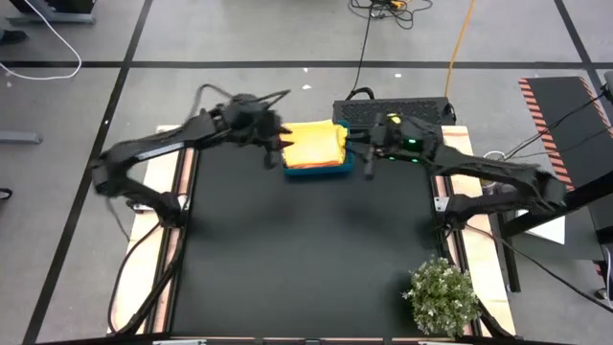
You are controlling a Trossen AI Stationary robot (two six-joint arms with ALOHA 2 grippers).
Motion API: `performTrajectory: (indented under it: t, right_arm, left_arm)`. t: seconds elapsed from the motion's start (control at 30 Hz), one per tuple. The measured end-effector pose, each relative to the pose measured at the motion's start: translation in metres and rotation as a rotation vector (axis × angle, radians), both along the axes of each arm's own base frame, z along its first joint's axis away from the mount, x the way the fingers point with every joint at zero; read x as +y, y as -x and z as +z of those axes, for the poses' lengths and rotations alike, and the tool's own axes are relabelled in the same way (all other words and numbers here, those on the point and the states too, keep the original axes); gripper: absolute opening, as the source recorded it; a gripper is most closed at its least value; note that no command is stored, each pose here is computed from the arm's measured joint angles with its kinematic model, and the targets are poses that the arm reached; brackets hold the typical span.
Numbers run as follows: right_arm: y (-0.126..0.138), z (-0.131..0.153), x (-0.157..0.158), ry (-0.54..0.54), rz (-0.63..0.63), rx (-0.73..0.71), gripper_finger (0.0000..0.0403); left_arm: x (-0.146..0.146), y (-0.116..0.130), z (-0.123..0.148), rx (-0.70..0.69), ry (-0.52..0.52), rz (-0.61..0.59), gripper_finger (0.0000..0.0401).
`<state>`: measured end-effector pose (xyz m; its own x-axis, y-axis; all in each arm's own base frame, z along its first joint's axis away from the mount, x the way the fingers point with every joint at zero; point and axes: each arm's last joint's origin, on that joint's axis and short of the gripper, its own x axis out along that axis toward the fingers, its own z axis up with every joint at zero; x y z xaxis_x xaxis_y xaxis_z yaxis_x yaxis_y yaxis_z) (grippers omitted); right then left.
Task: Fold microfiber towels
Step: Return to Home Position
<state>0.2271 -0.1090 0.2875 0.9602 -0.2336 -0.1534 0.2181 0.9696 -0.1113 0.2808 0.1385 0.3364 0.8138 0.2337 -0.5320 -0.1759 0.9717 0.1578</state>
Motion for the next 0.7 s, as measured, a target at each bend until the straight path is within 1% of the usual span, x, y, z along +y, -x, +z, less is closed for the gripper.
performTrajectory:
  t: [0.03,0.1,0.13,0.23,0.27,0.37,0.43,0.5,0.6,0.7]
  right_arm:
    - [0.007,0.007,0.006,0.0,0.007,-0.009,0.0106]
    - [0.024,0.021,0.02,0.005,0.029,-0.027,0.0098]
    - [0.033,0.026,0.028,0.002,0.044,-0.033,0.0094]
    - [0.057,0.039,0.05,-0.034,0.096,-0.057,0.008]
    - [0.065,0.041,0.057,-0.053,0.113,-0.06,0.0076]
    - [0.09,0.046,0.073,-0.088,0.146,-0.063,0.0062]
    - [0.104,0.046,0.08,-0.09,0.137,-0.054,0.0054]
    - [0.116,0.043,0.087,-0.084,0.134,-0.039,0.0045]
    - [0.123,0.024,0.092,-0.084,0.139,-0.057,0.0033]
    - [0.118,-0.009,0.095,-0.097,0.124,-0.06,0.0022]
  left_arm:
    - [-0.012,0.01,0.011,-0.02,0.0,-0.012,0.0141]
    - [-0.036,0.027,0.032,-0.104,-0.022,-0.051,0.0106]
    - [-0.048,0.039,0.039,-0.135,-0.024,-0.07,0.0087]
    - [-0.079,0.071,0.046,-0.206,-0.02,-0.109,0.0025]
    - [-0.086,0.08,0.044,-0.219,-0.017,-0.12,0.0013]
    - [-0.106,0.11,0.032,-0.256,0.011,-0.108,0.0011]
    - [-0.115,0.129,0.023,-0.303,0.026,-0.092,0.0009]
    - [-0.121,0.144,0.008,-0.34,0.049,-0.098,0.0004]
    - [-0.129,0.159,-0.019,-0.4,0.091,-0.128,0.0007]
    - [-0.133,0.17,-0.047,-0.442,0.129,-0.141,0.0007]
